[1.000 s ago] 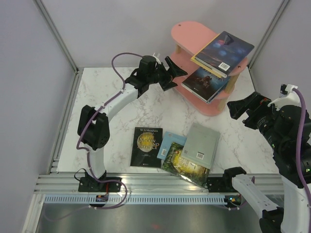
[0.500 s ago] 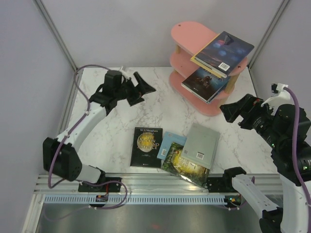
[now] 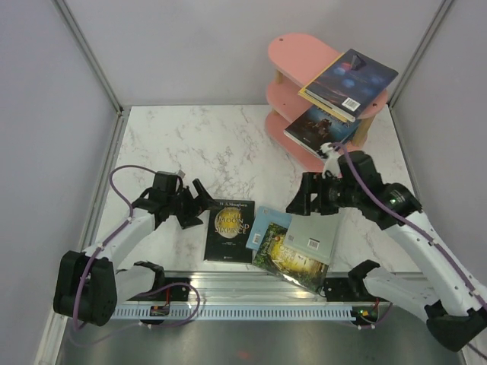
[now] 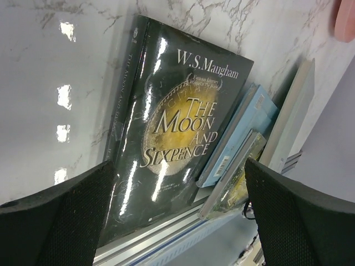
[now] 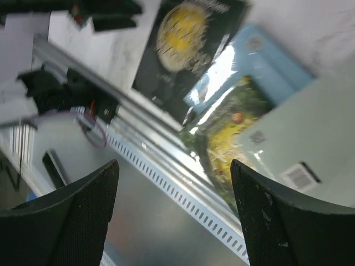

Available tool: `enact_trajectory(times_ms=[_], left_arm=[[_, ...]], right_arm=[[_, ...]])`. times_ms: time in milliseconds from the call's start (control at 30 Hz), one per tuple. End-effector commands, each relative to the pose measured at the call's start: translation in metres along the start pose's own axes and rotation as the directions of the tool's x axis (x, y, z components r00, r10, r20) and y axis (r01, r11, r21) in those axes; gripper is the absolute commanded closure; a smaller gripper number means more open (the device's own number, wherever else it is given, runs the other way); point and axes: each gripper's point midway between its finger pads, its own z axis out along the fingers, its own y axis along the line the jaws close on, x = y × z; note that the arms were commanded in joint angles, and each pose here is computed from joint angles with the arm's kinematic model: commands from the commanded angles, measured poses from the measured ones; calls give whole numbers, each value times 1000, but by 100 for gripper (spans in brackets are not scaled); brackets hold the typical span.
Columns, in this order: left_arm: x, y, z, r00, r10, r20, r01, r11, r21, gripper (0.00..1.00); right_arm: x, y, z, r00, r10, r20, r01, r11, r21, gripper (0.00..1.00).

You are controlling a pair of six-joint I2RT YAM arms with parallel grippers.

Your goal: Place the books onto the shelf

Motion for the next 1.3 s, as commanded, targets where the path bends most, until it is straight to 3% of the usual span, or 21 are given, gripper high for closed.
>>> enact_trajectory(times_ms=[0, 167, 333, 633, 800, 1033, 1267], left_arm=[[-8, -17, -4, 999, 27, 35, -30, 996, 83, 0], [-7, -17, 0, 1000, 15, 21, -16, 997, 77, 0], [-3, -4, 8, 1000, -6, 7, 6, 999, 48, 0], [10, 22, 24, 999, -34, -6, 34, 999, 14, 0], [14, 30, 34, 999, -53, -14, 53, 998, 19, 0], [23, 30, 51, 993, -94, -70, 100, 991, 86, 0], [22, -20, 41, 989, -109, -105, 141, 915, 378, 3]], right_arm=[[9, 52, 27, 986, -164, 19, 164, 985, -45, 15], [26, 60, 85, 975, -213, -59, 216, 976, 35, 13], [27, 27, 136, 977, -196, -90, 210, 959, 190, 14], [35, -1, 227, 977, -133, -168, 174, 950, 259, 18], [23, -17, 257, 985, -75, -155, 117, 953, 278, 19], [42, -40, 293, 970, -35, -241, 112, 942, 316, 20], [74, -68, 288, 954, 27, -299, 92, 922, 377, 21]])
